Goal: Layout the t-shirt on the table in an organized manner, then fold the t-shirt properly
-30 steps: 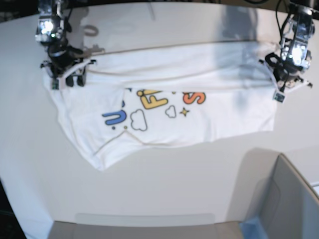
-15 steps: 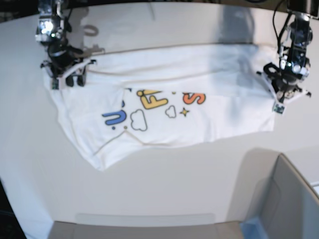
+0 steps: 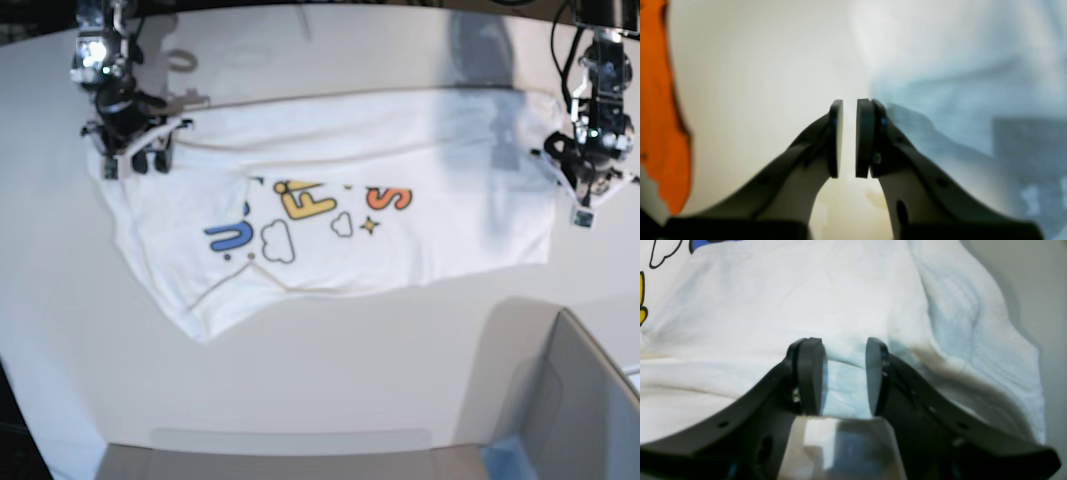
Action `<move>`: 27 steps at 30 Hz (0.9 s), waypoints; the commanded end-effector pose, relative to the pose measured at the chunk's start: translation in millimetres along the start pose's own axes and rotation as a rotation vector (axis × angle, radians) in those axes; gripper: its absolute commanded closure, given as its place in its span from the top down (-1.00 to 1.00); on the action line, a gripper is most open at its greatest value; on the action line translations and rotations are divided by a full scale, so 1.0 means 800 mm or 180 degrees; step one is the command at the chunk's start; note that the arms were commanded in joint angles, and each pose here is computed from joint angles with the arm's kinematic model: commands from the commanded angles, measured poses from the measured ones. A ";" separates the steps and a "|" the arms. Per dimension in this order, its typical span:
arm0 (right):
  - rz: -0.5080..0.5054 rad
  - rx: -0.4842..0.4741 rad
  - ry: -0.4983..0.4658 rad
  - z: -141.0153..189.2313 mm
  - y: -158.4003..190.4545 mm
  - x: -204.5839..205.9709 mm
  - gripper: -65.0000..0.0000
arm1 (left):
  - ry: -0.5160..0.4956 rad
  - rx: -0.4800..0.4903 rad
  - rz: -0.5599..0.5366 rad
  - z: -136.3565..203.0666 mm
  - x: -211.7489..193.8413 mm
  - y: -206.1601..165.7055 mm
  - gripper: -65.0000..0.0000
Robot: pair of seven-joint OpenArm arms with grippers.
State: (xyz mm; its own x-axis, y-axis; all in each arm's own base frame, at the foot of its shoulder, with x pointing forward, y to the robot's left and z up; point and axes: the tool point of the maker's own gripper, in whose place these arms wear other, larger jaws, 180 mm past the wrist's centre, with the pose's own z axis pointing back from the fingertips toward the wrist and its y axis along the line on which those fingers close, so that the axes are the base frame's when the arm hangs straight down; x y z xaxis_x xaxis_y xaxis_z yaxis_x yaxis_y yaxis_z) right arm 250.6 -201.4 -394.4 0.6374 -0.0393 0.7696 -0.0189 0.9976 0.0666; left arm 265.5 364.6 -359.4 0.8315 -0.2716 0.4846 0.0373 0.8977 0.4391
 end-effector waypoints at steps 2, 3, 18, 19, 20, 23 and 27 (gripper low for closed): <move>0.0057 -0.0037 -0.0014 0.003 -0.006 0.005 -0.31 | -0.0296 0.0207 0.0198 0.021 0.029 0.032 -0.67; 0.0062 -0.0038 -0.0014 0.003 -0.007 0.005 -0.31 | -0.0335 0.0233 0.0274 0.030 0.026 0.036 -0.66; 0.0075 -0.0046 -0.0045 0.000 -0.009 0.012 -0.31 | 0.0191 -0.0592 -0.0053 0.045 -0.071 -0.113 -0.70; 0.0074 -0.0046 -0.0035 0.000 -0.009 0.010 -0.31 | 0.0271 -0.0607 -0.0057 0.041 -0.081 -0.116 -0.74; 0.0069 -0.0045 -0.0031 0.000 -0.009 0.010 -0.31 | 0.0330 -0.0612 -0.0056 0.038 -0.089 -0.117 -0.78; 0.0072 -0.0052 0.0052 0.004 -0.010 -0.004 -0.31 | 0.0490 -0.0612 -0.0050 0.032 -0.109 -0.116 -0.88; 0.0108 -0.0063 0.0147 0.011 -0.014 -0.019 -0.31 | 0.0705 -0.0648 -0.0087 0.040 -0.147 -0.122 -0.89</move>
State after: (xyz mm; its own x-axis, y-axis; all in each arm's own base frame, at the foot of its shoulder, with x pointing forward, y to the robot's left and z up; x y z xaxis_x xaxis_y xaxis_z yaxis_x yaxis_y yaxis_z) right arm 241.8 -205.9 -397.0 0.6425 -0.0223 0.7660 -0.0281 0.9982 0.0526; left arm 169.0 290.9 -426.8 0.8915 -0.2416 0.3831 0.1417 0.9521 0.2709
